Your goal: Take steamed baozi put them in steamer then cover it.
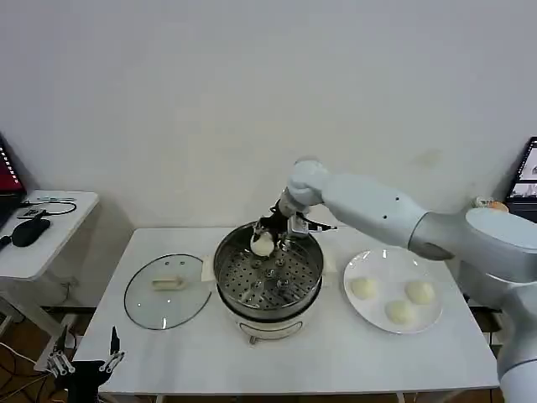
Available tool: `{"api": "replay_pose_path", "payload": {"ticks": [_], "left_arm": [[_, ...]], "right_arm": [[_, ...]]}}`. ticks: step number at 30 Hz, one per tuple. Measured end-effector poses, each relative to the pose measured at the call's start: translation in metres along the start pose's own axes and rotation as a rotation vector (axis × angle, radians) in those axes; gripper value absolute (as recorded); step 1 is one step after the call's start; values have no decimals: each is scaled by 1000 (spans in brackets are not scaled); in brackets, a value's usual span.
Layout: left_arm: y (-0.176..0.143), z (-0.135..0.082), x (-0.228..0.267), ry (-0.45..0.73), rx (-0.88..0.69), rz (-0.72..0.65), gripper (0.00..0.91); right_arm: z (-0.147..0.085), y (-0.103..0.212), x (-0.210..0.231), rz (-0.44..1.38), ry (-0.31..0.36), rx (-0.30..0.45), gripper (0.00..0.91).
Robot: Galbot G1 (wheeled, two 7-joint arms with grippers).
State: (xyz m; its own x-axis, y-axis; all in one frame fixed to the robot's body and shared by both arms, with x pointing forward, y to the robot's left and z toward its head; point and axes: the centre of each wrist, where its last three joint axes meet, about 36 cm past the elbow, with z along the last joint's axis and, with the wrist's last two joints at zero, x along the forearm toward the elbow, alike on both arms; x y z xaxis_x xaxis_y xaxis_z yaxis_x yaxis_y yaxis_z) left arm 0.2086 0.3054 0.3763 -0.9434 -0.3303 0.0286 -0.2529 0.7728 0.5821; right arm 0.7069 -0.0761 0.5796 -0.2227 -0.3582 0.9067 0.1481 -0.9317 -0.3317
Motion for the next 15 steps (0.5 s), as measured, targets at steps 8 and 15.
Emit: {"api": "replay_pose_path", "payload": {"ticks": [8,15], "left_arm": [[1,-3,0,-7,0,-1,907],[2,-3,1,-6,0,-2,907]], "right_arm": [[1,-6,-3,-6,4,29,907],[2,-7,5,-13,17,35,907]]}}
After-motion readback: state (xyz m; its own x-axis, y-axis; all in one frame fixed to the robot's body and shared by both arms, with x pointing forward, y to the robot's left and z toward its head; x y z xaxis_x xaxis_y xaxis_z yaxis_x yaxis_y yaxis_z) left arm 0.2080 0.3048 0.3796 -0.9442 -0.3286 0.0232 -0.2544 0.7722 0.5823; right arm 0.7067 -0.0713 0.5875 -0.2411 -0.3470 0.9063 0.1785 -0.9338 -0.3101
